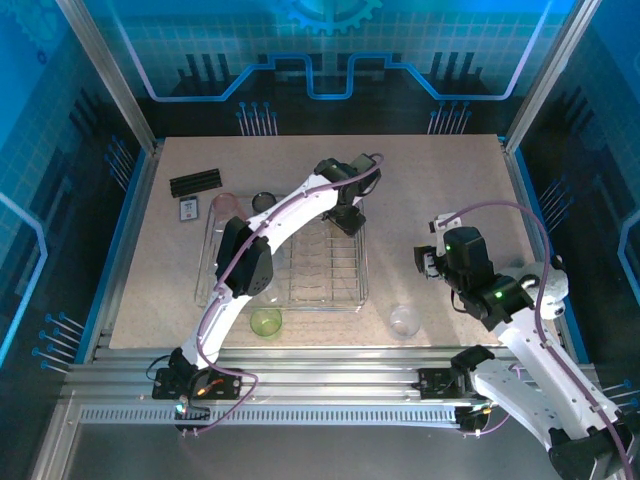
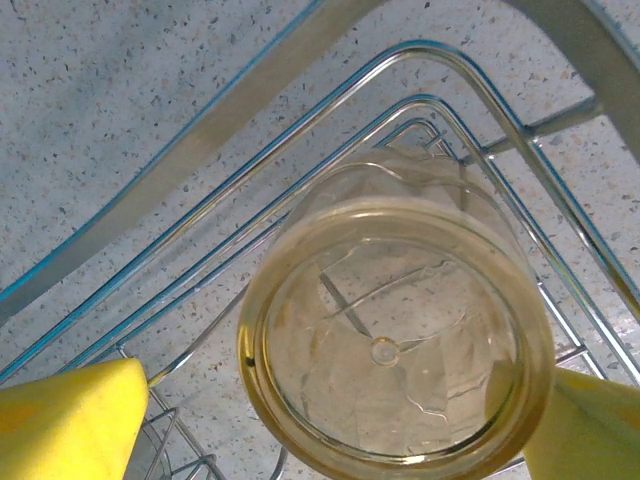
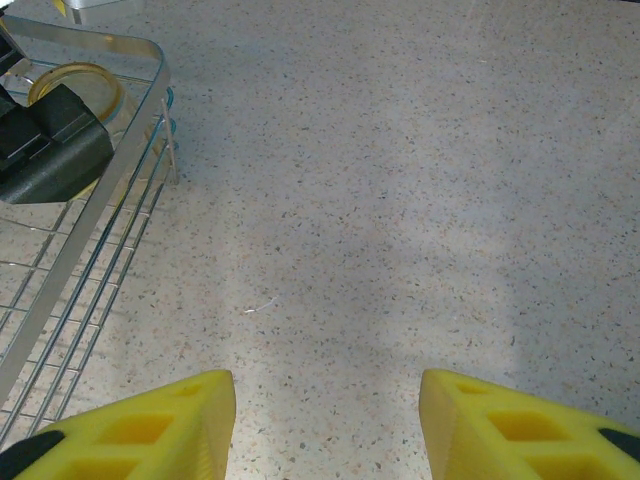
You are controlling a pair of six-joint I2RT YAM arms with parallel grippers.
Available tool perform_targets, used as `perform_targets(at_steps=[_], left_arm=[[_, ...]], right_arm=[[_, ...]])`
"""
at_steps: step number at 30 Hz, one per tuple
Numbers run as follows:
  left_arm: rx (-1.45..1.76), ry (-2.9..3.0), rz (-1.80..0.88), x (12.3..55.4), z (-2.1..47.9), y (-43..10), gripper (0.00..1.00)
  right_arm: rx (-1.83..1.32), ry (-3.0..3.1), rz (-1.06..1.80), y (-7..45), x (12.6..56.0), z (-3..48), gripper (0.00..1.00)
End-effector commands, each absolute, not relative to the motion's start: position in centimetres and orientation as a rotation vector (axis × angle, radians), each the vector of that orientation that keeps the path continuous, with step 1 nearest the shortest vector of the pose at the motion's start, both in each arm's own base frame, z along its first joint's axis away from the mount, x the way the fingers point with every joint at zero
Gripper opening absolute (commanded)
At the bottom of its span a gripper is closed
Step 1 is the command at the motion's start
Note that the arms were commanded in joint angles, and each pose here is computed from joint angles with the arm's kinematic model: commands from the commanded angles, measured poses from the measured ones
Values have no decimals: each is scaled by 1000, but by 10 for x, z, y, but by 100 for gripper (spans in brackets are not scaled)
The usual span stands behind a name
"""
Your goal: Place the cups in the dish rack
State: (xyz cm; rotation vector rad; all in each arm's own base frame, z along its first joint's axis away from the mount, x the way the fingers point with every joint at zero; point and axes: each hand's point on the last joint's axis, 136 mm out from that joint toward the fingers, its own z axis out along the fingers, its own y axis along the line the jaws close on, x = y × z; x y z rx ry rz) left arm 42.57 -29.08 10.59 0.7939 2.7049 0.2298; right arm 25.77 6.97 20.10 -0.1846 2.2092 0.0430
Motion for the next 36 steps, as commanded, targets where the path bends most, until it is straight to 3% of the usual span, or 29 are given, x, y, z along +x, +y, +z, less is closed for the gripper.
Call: perform_targets(at_steps=[1,17,26,30,36], left_arm=[[738,2653,191,428,133,-292,94],[449,2388,5,397,244,-256,99],[159,2145,-174,337,295,-194,99],[42,2064,-236,305,295,-160,99],[-54,2015,-245,271,290,-122,99]], right_arm=[[-177,2198,51,67,255,208,52],[-168,2188,225,88,255,232,53],[-33,2224,442,108,247,240,54],[13,2289,663,152,239,231,52],[-198,2436,724,237,206,206,53]])
